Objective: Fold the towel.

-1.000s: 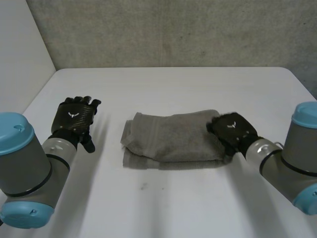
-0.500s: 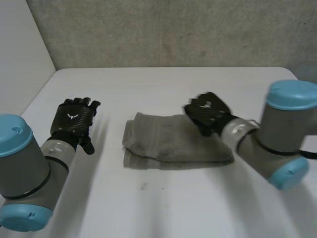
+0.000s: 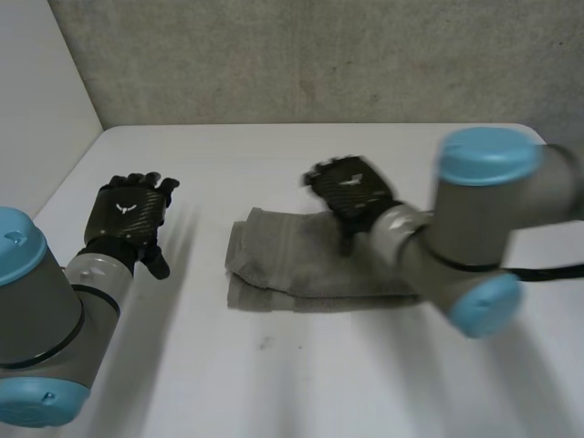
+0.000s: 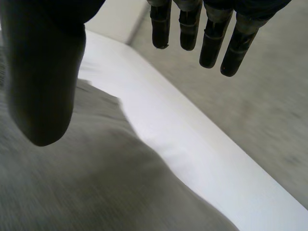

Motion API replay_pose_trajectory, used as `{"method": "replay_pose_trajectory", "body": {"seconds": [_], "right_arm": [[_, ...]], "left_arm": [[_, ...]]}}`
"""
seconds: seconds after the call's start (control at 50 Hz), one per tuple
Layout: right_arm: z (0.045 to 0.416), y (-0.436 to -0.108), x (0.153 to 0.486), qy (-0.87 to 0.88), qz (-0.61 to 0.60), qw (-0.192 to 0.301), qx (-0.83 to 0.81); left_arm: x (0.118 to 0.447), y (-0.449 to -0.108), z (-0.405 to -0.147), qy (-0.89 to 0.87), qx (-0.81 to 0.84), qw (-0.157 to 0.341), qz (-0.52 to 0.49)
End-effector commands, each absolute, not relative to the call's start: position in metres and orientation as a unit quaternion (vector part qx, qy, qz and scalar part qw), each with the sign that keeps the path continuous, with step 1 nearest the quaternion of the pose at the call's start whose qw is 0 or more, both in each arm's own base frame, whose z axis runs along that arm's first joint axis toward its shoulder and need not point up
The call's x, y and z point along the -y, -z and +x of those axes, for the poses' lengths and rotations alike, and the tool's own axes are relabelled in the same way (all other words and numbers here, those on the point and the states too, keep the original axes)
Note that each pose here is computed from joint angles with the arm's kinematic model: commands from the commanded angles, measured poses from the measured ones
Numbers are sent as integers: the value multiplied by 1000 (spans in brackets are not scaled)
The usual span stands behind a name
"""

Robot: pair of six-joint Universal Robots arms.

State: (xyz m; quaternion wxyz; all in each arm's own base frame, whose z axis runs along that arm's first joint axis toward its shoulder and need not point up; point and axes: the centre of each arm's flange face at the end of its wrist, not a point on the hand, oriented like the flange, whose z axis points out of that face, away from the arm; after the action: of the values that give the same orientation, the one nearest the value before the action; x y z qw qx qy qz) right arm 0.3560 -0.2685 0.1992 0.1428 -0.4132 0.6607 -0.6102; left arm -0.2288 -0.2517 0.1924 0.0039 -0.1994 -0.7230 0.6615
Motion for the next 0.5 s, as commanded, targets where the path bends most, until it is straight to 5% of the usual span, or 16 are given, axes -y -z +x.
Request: {"method": "replay_pose_trajectory", "body": {"seconds": [0.02,0.2,0.5], "right_arm": [[274,-179,278,593,-338,122,-720],[242,-138,268,545,-344,120,-755],[238,-119,280,560,-359,91,-741]], "left_arm": [[252,-192,-229,-661,727,18,-186],[252,-192,-229,-660,729,23,-180],[252,-191,-229,-659,730,22,-180]]}}
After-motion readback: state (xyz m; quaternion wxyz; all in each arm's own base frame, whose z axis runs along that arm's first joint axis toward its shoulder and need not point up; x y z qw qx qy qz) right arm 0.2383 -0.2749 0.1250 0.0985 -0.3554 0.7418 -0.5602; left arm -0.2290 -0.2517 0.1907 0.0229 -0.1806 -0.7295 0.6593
